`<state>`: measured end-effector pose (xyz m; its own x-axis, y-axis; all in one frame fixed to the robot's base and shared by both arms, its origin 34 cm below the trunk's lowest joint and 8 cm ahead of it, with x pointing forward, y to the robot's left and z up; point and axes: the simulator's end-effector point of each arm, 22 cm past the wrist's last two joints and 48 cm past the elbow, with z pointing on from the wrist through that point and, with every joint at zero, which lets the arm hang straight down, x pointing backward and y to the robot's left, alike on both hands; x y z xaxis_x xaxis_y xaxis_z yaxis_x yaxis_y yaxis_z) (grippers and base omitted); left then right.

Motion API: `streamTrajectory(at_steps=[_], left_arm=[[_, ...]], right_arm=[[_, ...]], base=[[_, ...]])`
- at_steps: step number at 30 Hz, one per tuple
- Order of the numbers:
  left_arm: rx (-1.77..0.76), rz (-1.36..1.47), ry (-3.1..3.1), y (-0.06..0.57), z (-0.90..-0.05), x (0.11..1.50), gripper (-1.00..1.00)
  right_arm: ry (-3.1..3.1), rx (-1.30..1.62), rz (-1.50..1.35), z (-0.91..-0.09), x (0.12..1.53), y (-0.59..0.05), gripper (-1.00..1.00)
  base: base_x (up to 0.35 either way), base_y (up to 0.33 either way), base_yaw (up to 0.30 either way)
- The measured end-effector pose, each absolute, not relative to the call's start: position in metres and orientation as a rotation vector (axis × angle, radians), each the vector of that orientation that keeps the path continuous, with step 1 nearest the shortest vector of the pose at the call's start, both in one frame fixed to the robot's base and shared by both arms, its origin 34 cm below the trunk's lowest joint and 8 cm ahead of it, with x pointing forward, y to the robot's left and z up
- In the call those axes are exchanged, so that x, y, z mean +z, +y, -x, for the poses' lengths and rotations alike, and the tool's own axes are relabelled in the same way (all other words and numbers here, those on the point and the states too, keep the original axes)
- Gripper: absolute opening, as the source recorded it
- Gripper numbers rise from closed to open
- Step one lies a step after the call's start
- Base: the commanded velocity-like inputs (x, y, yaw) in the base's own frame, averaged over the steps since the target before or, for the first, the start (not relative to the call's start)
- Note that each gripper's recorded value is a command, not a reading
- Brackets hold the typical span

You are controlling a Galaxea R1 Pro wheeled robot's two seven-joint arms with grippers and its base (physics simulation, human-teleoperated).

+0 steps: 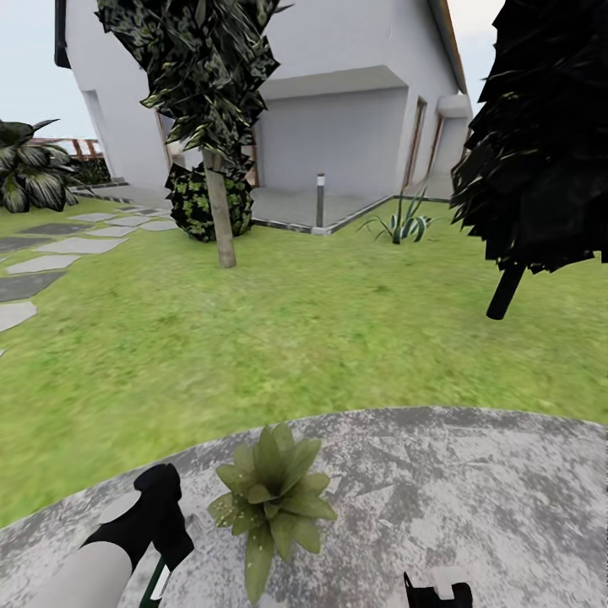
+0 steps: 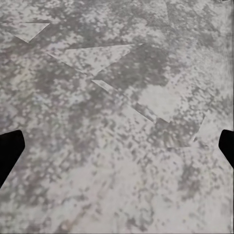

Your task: Pick up the pesticide atomizer in the garden and spray insectifuge to fully cover both potted plants in the garden.

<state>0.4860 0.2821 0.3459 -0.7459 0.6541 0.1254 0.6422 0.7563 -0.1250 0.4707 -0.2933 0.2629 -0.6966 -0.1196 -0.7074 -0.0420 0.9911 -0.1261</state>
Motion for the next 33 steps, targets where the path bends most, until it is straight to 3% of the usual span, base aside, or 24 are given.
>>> streamTrajectory(at_steps=[11, 17, 23, 33], left_arm=[[0.105, 1.039, -2.804, 0.282, -0.492, 0.349, -1.00], [0.202, 1.074, -2.812, 0.252, -0.520, 0.376, -1.00], [0.067, 1.105, -2.767, 0.270, -0.528, 0.384, -1.00], [0.051, 1.076, -2.765, 0.275, -0.523, 0.381, -1.00]], right_arm=[[2.341, -0.127, 0.112, -0.471, 0.263, -0.293, 1.00], [2.340, -0.128, 0.112, -0.471, 0.263, -0.293, 1.00], [2.340, -0.127, 0.118, -0.471, 0.263, -0.294, 1.00], [2.340, -0.130, 0.118, -0.471, 0.263, -0.296, 1.00]], base=[[0.142, -0.123, 0.256], [0.000, 0.000, 0.029], [0.047, 0.000, 0.000], [0.130, 0.000, 0.000]])
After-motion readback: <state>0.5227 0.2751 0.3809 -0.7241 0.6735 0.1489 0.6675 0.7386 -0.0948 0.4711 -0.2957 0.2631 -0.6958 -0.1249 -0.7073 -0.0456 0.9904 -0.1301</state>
